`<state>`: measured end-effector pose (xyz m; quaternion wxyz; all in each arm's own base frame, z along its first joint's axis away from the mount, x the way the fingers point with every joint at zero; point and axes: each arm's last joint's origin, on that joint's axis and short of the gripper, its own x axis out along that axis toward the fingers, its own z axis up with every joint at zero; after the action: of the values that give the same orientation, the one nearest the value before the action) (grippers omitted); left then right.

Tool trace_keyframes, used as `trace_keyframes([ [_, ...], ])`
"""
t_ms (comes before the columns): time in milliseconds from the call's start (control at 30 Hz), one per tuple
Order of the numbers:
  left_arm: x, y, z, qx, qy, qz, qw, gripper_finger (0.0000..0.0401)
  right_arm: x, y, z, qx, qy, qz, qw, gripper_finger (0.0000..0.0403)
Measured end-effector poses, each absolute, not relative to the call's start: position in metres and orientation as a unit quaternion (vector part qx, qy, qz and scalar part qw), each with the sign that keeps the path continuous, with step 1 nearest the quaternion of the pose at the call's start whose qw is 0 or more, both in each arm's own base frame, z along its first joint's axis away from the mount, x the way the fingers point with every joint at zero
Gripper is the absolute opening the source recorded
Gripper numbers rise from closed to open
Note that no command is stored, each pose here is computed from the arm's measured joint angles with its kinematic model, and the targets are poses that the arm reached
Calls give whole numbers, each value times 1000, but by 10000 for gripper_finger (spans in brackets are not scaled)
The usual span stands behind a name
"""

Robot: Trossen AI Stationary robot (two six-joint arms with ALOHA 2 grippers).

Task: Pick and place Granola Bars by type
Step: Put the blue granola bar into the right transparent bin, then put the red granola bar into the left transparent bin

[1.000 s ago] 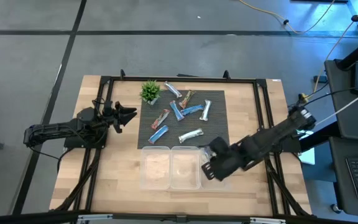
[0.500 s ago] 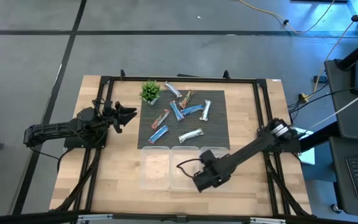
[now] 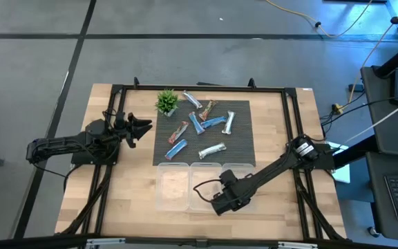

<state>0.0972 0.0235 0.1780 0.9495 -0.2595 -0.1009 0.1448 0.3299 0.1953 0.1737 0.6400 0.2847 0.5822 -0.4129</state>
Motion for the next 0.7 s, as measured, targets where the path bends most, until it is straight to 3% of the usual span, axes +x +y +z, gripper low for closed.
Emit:
trace_keyframes([
  [167,97,24,178,-266,-102,144,948,162,327,194,178,285,592,-412,631,147],
  [333,97,24,178,-284,-105,142,943,162,313,188,215,293,592,-396,638,169],
  [533,97,23,178,-284,-102,134,944,176,284,166,281,281,543,-351,709,169],
  [700,97,23,179,-281,-103,127,946,222,257,132,331,236,447,-360,784,169],
])
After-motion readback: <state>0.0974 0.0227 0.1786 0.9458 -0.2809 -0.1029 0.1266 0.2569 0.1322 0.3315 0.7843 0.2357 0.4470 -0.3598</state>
